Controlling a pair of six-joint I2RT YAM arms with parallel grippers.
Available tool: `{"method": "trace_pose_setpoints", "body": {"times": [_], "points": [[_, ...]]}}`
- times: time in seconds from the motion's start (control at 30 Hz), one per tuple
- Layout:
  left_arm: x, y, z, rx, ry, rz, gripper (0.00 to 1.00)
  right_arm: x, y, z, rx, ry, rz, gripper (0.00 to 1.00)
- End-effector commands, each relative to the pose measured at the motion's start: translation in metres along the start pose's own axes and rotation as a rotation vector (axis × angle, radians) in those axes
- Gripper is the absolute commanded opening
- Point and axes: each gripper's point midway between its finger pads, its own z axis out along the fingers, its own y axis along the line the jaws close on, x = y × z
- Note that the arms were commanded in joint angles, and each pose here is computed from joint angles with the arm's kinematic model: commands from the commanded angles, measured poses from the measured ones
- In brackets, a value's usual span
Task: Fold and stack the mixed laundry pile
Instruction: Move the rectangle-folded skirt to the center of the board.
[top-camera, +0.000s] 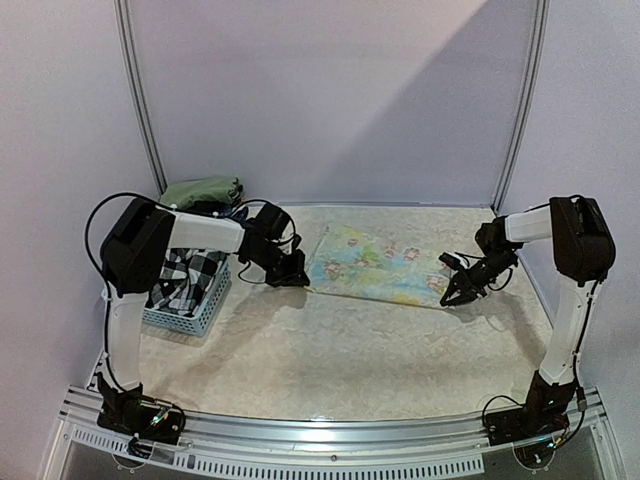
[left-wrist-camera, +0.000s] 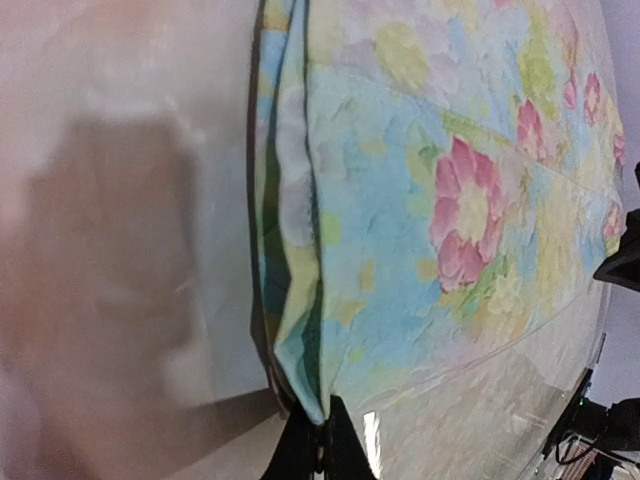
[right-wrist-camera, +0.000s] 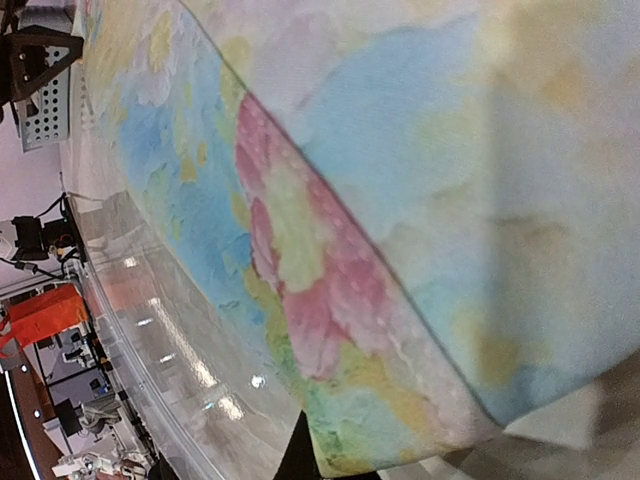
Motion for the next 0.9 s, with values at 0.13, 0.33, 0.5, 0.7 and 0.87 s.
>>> {"method": "trace_pose_setpoints", "body": {"times": [0.13, 0.33, 0.5, 0.7, 0.87], "points": [[0.05, 0.004, -0.047, 0.002, 0.046, -0.021, 0.0, 0.043, 0.0, -0.001, 0.025, 0.147, 0.033, 0.0], [0.097, 0.003, -0.054, -0.04, 0.074, -0.011, 0.0, 0.071, 0.001, -0.005, 0.039, 0.258, 0.059, 0.0], [0.123, 0.005, -0.056, -0.074, 0.114, -0.007, 0.05, 0.087, 0.006, -0.012, 0.046, 0.309, 0.052, 0.15], [0.094, -0.001, -0.1, -0.228, 0.062, 0.107, 0.45, 0.069, 0.02, -0.042, 0.121, 0.224, -0.015, 0.44], [0.059, -0.034, -0.121, -0.216, -0.003, 0.213, 0.5, 0.047, 0.024, -0.049, 0.149, 0.107, -0.027, 0.54]]}}
